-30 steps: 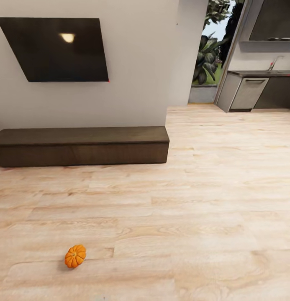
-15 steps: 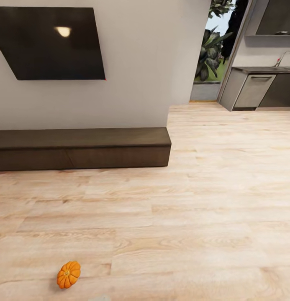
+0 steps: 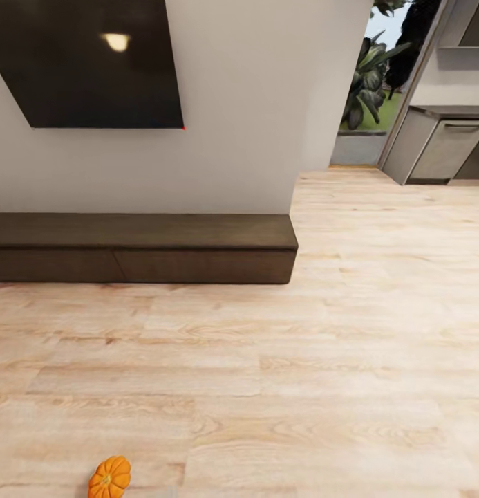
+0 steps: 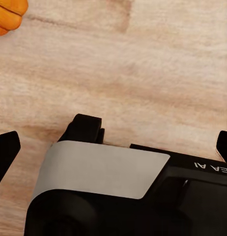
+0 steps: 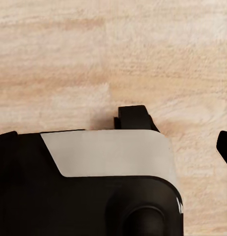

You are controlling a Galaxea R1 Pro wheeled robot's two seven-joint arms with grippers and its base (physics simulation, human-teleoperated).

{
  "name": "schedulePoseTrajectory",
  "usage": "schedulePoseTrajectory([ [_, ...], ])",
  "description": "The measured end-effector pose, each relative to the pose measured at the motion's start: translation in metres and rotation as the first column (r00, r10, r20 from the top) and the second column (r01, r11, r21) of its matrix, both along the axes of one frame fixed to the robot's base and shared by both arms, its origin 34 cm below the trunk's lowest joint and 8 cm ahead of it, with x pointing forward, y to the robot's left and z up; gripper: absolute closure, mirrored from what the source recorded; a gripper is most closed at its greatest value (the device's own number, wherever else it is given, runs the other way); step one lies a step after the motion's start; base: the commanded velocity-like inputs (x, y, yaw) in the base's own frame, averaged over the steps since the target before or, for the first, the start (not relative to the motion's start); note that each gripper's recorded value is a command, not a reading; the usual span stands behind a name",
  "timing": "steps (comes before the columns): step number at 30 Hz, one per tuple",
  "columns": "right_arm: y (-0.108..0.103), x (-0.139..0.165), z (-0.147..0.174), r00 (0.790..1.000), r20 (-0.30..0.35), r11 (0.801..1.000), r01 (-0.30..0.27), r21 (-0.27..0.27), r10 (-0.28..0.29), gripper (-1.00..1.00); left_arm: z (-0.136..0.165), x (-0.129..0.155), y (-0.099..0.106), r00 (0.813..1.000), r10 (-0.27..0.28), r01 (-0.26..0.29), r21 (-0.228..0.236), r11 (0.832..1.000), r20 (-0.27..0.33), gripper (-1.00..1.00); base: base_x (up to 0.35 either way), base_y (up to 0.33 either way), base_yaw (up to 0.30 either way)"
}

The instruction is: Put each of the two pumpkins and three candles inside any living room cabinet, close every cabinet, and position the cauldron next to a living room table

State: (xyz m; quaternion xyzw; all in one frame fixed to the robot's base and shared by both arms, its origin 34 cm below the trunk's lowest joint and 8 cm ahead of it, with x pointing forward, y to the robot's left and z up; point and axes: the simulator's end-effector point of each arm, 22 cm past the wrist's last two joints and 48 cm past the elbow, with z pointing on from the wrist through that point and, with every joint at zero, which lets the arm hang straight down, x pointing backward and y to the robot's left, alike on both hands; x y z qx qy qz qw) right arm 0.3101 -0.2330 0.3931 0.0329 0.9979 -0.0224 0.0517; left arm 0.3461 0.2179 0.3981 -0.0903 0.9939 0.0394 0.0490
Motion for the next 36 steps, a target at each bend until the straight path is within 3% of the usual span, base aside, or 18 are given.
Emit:
schedulePoseTrajectory([
  [36, -0.0083, -0.0061, -0.0017, 1.0, -0.015, 1.0, 0.001, -0.008, -0.001, -1.0, -0.0017, -0.003, 0.001, 1.0, 0.0, 0.0, 0.002, 1.0, -0.007, -1.0, 0.337, 0.0, 0.018],
])
